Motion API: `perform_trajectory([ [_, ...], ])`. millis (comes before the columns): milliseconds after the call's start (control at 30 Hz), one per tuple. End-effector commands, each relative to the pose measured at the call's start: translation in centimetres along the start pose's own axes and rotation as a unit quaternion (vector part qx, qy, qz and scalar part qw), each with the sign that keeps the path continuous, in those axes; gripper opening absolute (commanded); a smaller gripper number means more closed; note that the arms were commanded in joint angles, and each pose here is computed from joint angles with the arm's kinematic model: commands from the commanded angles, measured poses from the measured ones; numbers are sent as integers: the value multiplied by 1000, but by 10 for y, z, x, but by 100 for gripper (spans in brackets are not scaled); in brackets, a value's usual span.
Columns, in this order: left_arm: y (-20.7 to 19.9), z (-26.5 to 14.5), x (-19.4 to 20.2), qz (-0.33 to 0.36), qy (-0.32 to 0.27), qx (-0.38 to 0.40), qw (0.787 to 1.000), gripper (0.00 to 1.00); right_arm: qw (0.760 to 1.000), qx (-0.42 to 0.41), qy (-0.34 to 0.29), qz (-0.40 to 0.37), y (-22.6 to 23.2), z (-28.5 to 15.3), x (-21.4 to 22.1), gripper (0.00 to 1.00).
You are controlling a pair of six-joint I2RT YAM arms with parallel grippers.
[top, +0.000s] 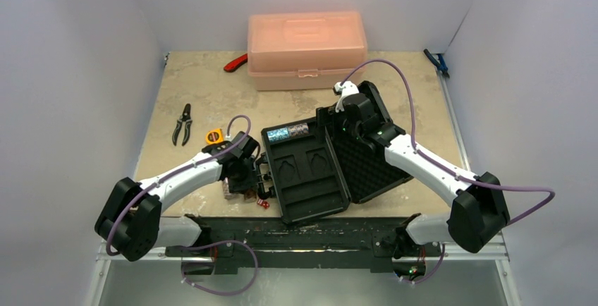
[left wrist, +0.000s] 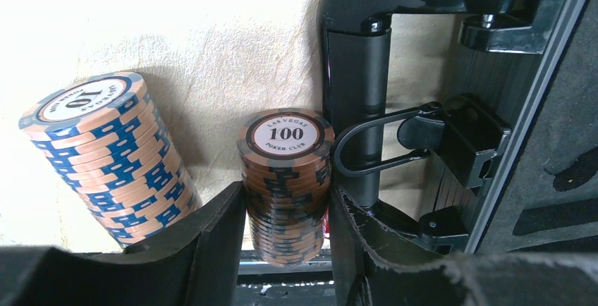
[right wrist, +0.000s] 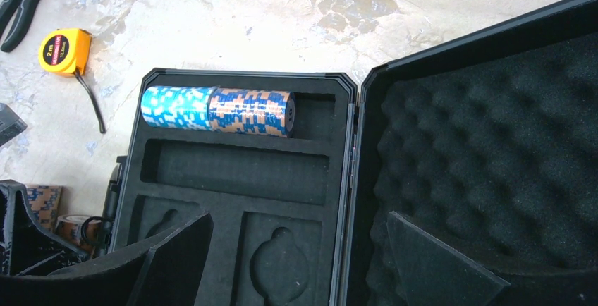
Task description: Pack up texas hold em set
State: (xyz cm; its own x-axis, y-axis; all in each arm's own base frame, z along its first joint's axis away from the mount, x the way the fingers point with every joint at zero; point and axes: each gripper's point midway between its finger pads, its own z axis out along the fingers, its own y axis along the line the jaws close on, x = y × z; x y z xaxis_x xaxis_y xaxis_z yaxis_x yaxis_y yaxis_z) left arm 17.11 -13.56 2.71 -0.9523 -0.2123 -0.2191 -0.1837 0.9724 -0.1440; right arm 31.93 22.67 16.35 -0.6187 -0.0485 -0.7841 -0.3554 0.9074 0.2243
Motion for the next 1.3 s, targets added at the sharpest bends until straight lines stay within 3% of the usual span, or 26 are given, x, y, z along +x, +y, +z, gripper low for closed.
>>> perform_trajectory([
  [0, -3, 11, -1, 5, -3, 1, 1000, 40, 999, -15, -29, -2, 9, -2, -21, 99],
  [300, 2, 0, 5, 21, -4, 1, 1000, 60, 1000, -15, -26, -2, 9, -1, -20, 99],
  [700, 0, 4, 10, 30, 2, 2, 1000, 54, 1000, -17, -22, -2, 10, 1, -18, 99],
  [900, -3, 5, 10, 35, 1, 1, 999, 41, 1000, -16, -22, -2, 10, 0, -18, 99],
  [1200, -10, -2, 6, 45, -11, 21, 999, 4, 999, -18, -30, -1, 11, -6, -23, 99],
  [1267, -13, -5, 5, 47, -17, 29, 998, 0, 999, -19, -33, -1, 11, -8, -25, 99],
])
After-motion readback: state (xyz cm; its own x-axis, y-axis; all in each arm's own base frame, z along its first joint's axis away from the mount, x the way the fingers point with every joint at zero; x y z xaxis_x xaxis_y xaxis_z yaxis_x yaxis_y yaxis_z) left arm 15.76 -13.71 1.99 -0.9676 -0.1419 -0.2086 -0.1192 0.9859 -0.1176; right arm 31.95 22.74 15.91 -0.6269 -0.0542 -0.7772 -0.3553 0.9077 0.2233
